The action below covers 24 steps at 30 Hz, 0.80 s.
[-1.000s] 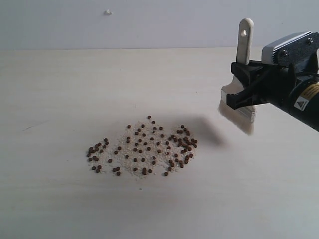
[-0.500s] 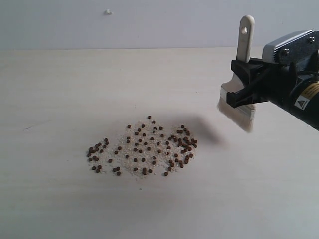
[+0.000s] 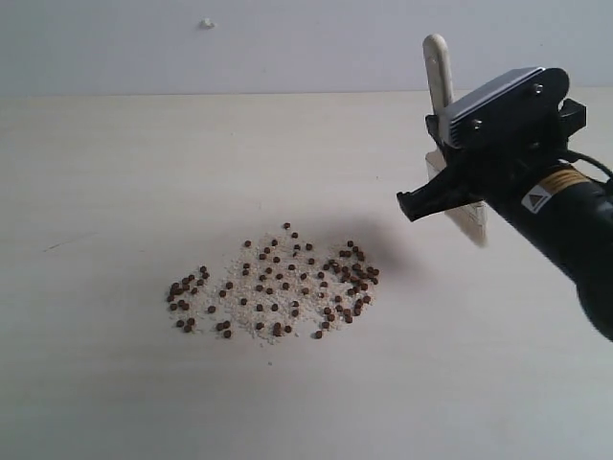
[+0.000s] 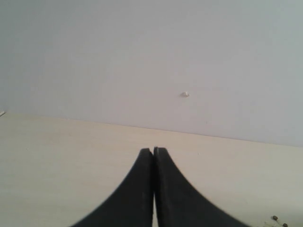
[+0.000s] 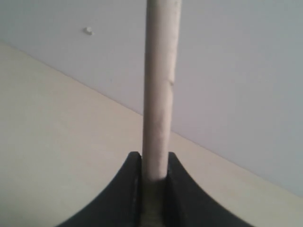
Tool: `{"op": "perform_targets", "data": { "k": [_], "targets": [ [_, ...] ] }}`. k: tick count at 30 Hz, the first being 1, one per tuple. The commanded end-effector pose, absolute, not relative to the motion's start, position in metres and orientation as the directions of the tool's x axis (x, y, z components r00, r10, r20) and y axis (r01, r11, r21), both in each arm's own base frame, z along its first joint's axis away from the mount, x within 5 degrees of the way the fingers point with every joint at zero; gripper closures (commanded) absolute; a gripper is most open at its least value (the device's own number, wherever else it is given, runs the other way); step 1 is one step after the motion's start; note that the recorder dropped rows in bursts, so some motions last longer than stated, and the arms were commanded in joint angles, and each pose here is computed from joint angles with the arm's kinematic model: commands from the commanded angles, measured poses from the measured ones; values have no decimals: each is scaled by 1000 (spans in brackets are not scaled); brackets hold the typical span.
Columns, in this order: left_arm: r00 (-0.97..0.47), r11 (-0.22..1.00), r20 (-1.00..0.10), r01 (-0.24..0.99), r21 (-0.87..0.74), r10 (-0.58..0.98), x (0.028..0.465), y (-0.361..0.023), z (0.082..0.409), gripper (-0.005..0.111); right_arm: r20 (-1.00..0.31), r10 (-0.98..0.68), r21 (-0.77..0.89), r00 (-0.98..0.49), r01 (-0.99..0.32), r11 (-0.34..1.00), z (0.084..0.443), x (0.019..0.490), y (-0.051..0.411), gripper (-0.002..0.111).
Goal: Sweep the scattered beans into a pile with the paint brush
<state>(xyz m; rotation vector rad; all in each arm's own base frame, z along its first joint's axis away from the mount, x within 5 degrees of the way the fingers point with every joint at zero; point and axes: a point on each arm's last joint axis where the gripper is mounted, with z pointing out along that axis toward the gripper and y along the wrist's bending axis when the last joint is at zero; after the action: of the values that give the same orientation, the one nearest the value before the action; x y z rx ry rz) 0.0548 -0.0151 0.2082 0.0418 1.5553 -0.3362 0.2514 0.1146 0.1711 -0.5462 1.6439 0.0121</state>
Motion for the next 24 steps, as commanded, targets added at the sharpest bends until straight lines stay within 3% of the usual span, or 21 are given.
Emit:
{"op": "perform_targets", "data": {
  "k": [1,8,20,24],
  "targets": [
    [-17,952,-982,241,-187,-188,54,-15,208,107,-948,-312,-296,-54,-205,933,174,237,129,108],
    [-17,952,-982,241,-187,-188,54,-15,208,107,-941,-328,-320,-80,-103,942,157,223,144,108],
    [-17,952,-982,241,-187,-188,54,-15,208,107,-966,-187,-155,-178,-176,972,128,220,156,108],
    [-17,952,-982,241,-187,-188,54,-15,208,107,-951,-137,-76,-278,-218,973,127,230,174,108]
  ]
}}
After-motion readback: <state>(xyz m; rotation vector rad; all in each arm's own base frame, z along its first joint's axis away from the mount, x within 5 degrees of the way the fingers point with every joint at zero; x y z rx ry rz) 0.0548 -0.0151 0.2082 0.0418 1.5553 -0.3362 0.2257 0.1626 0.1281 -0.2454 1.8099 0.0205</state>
